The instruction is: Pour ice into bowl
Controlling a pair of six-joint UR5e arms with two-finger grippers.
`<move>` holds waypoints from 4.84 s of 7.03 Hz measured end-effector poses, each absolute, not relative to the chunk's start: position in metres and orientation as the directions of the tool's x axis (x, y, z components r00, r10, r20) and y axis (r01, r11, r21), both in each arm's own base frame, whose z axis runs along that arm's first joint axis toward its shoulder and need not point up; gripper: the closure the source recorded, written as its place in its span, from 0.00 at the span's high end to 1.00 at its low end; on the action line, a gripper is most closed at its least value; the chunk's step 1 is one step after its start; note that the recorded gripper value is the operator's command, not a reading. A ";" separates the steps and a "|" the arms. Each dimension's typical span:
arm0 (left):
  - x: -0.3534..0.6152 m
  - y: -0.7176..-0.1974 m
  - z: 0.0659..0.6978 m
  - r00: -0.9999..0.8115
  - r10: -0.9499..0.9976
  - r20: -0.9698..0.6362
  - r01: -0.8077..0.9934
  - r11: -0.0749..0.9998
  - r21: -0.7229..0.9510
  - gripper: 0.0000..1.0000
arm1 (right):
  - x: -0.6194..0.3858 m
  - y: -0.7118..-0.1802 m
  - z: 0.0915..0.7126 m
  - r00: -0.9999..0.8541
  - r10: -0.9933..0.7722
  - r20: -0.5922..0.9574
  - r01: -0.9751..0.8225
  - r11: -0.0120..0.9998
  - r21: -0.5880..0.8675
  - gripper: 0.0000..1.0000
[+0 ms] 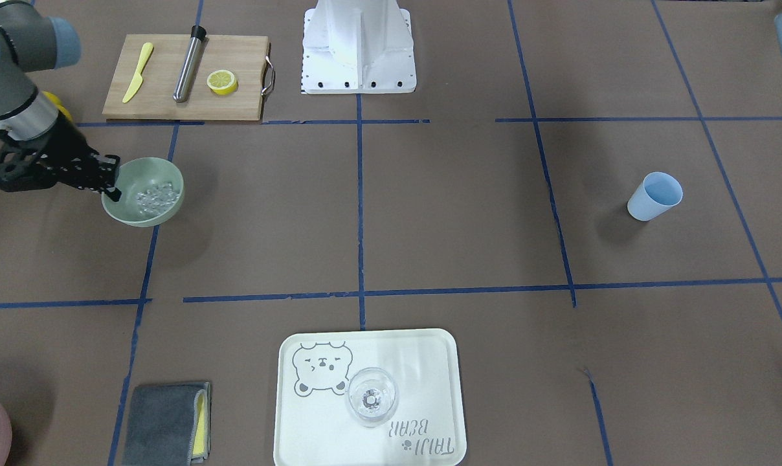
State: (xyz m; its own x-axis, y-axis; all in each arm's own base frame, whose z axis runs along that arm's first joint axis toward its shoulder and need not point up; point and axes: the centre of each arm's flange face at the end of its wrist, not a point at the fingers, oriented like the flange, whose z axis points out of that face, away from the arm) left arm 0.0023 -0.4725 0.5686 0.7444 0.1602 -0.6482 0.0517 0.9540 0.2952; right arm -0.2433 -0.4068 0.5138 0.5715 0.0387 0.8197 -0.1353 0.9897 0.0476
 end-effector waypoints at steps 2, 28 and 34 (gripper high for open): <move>0.002 -0.472 0.566 0.744 0.162 -0.648 0.053 0.953 0.299 1.00 | -0.207 -0.397 0.561 0.582 0.021 0.813 -0.112 0.992 0.054 0.00; -0.011 -0.474 0.599 0.692 0.235 -0.682 -0.038 0.956 0.291 1.00 | -0.020 -0.455 0.622 0.641 -0.043 0.767 -0.027 0.997 0.079 1.00; -0.043 -0.480 0.625 0.677 0.142 -0.722 -0.026 0.985 0.170 1.00 | 0.048 -0.476 0.622 0.663 -0.193 0.724 0.160 0.980 0.114 1.00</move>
State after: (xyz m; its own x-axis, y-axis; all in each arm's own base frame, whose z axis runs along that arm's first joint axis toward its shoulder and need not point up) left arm -0.0434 -0.4796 0.6252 0.6769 0.1420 -0.7222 -0.0258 0.9852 0.1695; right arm 0.0484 -0.4760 0.6217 0.6626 -0.1927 0.7237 0.1605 0.9804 0.1141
